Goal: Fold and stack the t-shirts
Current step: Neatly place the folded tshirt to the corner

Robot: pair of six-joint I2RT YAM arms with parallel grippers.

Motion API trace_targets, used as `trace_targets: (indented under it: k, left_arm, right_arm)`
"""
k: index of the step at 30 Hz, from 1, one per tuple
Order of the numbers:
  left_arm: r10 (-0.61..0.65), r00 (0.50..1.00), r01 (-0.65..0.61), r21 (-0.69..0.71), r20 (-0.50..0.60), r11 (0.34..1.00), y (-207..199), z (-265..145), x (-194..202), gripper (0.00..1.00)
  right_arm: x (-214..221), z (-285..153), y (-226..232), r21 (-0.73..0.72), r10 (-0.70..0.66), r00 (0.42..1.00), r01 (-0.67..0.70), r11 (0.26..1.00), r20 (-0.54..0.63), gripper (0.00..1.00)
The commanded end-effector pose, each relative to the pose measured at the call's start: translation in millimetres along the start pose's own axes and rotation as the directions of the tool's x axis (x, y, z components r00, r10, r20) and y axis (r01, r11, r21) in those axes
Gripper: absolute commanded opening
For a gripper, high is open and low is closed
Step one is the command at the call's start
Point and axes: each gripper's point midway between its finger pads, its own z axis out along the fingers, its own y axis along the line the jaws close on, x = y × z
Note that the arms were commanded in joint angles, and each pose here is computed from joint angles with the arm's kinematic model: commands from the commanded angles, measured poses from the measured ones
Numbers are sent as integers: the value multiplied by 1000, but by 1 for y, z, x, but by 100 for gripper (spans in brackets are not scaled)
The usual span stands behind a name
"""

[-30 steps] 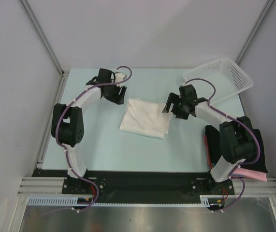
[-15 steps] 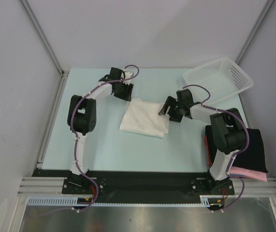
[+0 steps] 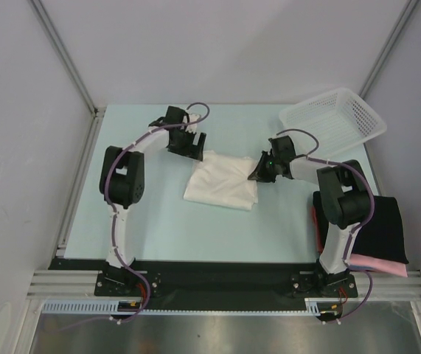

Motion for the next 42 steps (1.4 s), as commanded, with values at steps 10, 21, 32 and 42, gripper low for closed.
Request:
trace_targets:
  k: [10,21,32,42]
  left_arm:
    - [6,966,7,-48,258,999,36,-167,-38,100]
    - [29,940,10,-111,341,994,59,-219,-41,100]
    - [43,934,-6,-106,354,994,63,-225,-45,100]
    - [22,935,6,-78,355,997,59,-222,-44,100]
  right_arm:
    - [20,-117,-25,149,-593,759,641,753,-270,0]
    - [14,-209,-60,312,-665,545,838,448,-510,0]
    - [36,-325,-89,303,-638,378,925,229,-671,0]
    - [22,-386,-86,356,-691,313,931,86,-652,0]
